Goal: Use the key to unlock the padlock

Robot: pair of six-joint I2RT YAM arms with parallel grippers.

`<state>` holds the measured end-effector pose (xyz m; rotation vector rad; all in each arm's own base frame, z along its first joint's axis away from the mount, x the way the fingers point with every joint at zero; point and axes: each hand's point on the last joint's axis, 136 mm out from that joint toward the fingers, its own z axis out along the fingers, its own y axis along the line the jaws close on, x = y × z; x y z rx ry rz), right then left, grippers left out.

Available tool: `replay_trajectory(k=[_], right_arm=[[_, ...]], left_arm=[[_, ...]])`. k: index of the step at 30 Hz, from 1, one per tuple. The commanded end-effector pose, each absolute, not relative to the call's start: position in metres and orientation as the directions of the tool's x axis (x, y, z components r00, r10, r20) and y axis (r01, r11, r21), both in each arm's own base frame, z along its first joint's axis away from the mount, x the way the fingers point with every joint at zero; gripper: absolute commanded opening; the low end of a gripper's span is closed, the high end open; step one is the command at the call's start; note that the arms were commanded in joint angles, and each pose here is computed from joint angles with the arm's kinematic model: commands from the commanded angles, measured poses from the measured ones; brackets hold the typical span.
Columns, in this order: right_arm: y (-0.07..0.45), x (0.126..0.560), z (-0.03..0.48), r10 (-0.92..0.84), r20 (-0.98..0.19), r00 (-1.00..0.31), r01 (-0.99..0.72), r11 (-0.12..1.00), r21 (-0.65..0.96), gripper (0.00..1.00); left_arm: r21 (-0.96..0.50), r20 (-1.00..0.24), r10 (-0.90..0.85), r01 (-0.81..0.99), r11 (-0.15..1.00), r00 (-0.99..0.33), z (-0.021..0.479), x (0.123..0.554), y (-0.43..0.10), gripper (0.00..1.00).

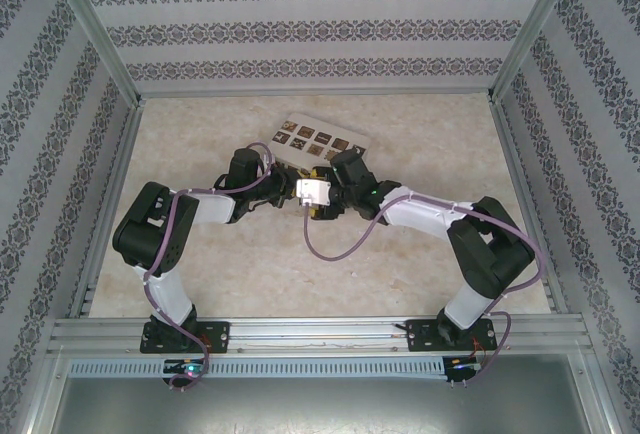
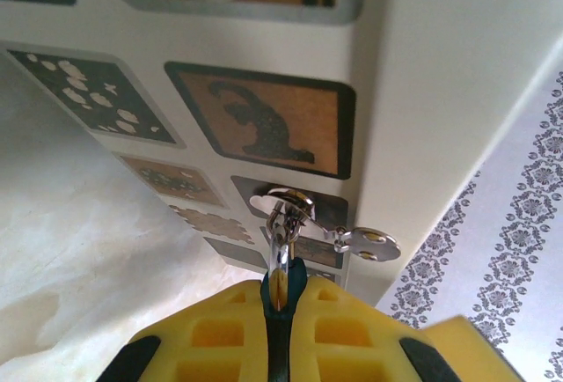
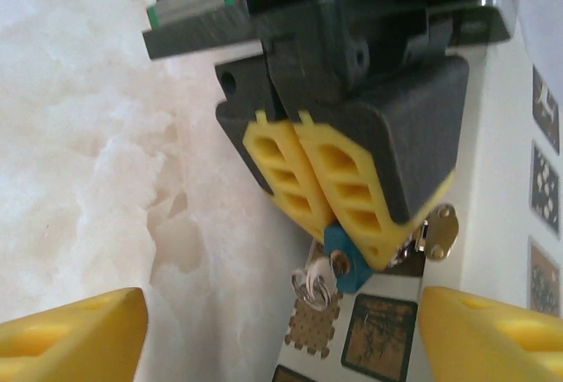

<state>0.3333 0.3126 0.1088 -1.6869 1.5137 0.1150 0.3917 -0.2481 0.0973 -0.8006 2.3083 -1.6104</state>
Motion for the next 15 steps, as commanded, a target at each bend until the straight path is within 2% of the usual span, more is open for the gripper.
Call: replay_trajectory(k=[1, 7, 15], right_arm=[[0.317, 0.341, 0.119, -0.767, -0.587, 0.260, -0.820, 0.146, -0.553, 0.73], [0.319, 0.344, 0.112, -0.778, -0.576, 0.251, -0.817, 0.149, -0.557, 0.50], [0.317, 0.351, 0.100, -0.795, -0.568, 0.216, -0.813, 0.176, -0.555, 0.35]], left_arm=[[-0.951, 0.086, -0.539, -0.230, 0.205, -0.838, 0.133, 0.398, -0.257, 0.00], [-0.954, 0.095, -0.538, -0.231, 0.191, -0.838, 0.134, 0.399, -0.258, 0.00], [-0.957, 0.097, -0.533, -0.225, 0.180, -0.840, 0.136, 0.399, -0.259, 0.00]])
